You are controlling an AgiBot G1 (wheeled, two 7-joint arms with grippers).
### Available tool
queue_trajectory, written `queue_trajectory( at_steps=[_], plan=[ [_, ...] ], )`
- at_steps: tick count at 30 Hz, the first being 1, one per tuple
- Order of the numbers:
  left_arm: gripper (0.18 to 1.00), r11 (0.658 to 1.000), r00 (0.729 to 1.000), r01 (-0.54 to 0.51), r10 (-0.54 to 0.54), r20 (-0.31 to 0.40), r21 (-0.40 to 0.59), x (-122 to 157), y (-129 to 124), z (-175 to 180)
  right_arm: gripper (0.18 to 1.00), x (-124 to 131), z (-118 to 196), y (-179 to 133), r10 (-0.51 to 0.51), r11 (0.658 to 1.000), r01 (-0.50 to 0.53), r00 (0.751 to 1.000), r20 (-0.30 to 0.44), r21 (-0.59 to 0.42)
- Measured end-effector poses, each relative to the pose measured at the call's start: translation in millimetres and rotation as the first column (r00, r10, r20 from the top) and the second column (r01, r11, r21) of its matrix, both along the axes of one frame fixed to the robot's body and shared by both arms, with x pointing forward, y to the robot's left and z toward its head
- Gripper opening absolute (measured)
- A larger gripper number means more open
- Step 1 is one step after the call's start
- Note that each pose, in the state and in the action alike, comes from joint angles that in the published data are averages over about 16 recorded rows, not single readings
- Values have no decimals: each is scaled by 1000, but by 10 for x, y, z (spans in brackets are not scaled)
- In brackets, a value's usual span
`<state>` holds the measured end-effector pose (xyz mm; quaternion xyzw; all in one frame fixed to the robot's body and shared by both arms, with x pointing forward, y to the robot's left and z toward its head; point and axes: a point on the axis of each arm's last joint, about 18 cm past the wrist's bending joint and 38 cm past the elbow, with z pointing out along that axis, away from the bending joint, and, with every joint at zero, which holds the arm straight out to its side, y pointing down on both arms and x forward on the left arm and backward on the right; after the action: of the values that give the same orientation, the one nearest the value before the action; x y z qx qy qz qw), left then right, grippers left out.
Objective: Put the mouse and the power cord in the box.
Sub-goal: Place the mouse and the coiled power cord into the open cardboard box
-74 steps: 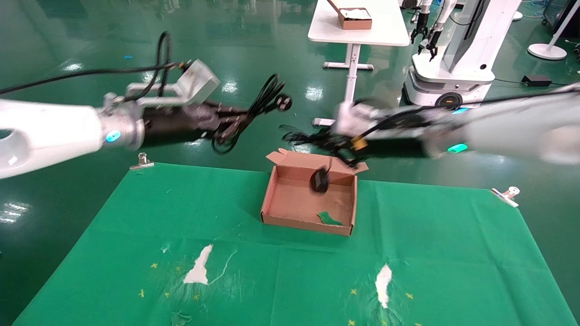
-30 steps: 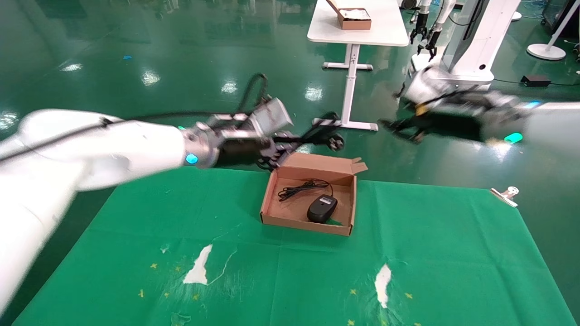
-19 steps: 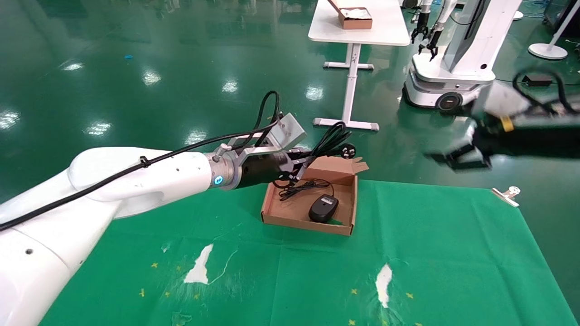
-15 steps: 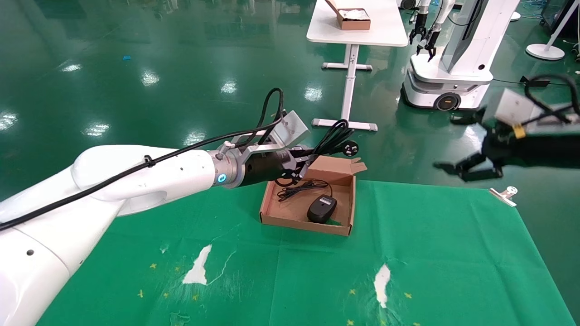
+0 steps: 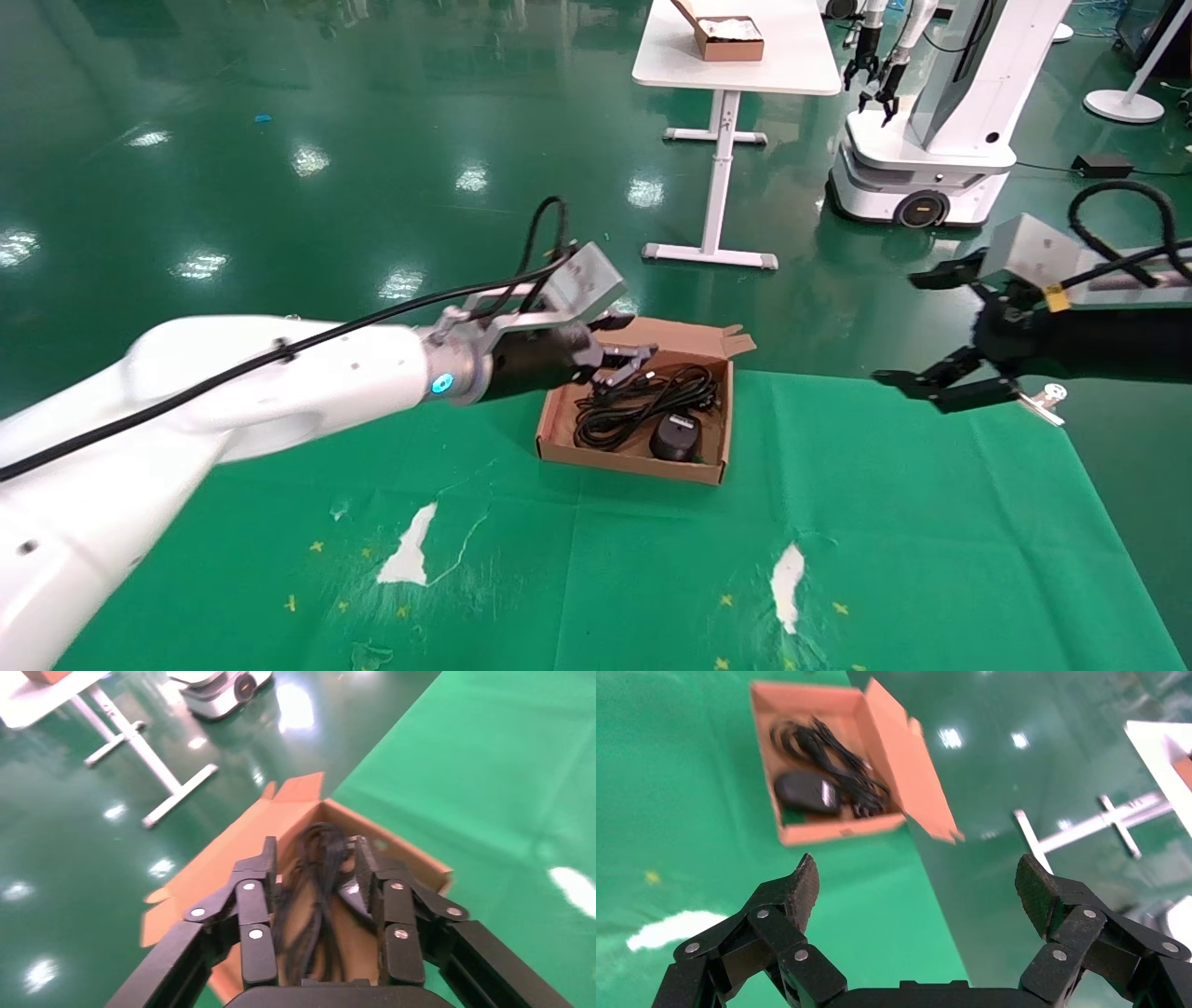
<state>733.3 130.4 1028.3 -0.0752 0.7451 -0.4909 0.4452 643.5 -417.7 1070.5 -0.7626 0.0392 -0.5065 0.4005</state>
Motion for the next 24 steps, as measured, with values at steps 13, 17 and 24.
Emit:
queue_trajectory(
  at_steps=[13,17,24],
  plan=[
    [651,978,983,146,-161,-90,-152,-396,401,-243,1001,-128,-179,290,148,982,-148,989,8,118],
    [751,964,973,188,-210,-98,-190,-550,538,-284,1001,-206,-235,377,196,969,-195,980,9,151],
    [876,934,952,262,-291,-95,-241,-855,787,-329,1001,-383,-332,526,282,939,-278,959,7,204]
  ],
)
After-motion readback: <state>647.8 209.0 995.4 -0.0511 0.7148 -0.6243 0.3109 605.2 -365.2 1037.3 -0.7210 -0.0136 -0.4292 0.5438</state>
